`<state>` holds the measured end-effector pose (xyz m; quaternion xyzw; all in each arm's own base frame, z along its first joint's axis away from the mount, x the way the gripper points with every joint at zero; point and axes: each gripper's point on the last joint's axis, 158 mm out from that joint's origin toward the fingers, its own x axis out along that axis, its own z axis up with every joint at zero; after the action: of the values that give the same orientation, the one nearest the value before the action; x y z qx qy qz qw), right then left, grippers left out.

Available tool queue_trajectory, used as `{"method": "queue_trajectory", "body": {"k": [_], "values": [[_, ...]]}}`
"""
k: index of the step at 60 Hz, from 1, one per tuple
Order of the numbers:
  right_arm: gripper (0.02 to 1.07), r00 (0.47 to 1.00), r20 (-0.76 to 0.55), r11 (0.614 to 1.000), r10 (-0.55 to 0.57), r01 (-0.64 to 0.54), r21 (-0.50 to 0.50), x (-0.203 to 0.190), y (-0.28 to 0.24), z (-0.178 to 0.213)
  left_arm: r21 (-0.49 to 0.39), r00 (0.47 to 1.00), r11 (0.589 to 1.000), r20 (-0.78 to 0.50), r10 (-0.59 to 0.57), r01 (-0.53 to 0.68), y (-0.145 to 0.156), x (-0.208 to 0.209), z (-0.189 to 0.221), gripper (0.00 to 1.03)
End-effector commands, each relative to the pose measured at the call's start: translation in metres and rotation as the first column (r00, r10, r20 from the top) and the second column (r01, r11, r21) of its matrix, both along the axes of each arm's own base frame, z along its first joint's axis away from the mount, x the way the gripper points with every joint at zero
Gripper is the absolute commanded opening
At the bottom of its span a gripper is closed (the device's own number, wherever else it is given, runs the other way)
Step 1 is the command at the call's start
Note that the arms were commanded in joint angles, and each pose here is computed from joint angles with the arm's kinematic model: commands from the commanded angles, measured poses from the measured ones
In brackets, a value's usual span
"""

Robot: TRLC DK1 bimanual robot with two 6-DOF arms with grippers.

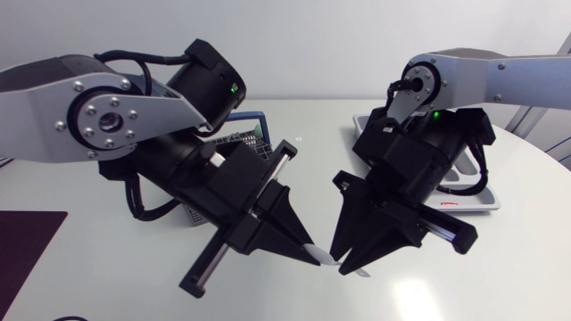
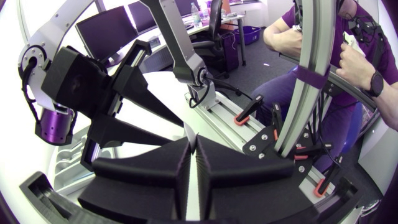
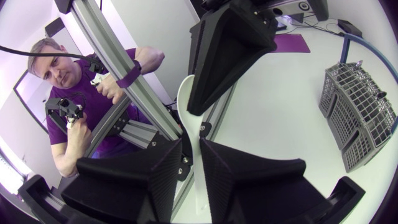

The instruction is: Unload the cutlery basket into the drawer organizer.

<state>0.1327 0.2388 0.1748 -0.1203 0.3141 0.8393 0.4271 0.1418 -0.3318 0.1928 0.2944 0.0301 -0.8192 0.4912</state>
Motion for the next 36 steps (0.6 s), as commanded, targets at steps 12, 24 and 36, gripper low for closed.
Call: {"method": "queue_trajectory", "body": {"k": [12,24,36], "values": [[0.26,0.998,-0.027,0.998,0.059,-0.059,-0.005,-0.0190,-0.0014,-0.0048,-0.015,0.999,1.000,0.035,-0.019,0.019,-0.0010,0.0023,0.0044,0.03],[0.23,0.997,-0.037,0.998,0.067,-0.067,-0.006,-0.0202,-0.0004,-0.0074,-0.017,0.999,1.000,0.044,-0.015,0.016,-0.0001,0.0067,0.0027,0.03],[0.22,0.996,-0.052,0.997,0.078,-0.078,-0.001,-0.0230,0.0003,-0.0113,-0.019,0.999,1.000,0.046,-0.017,0.018,-0.0015,0.0114,-0.0004,0.03]]}}
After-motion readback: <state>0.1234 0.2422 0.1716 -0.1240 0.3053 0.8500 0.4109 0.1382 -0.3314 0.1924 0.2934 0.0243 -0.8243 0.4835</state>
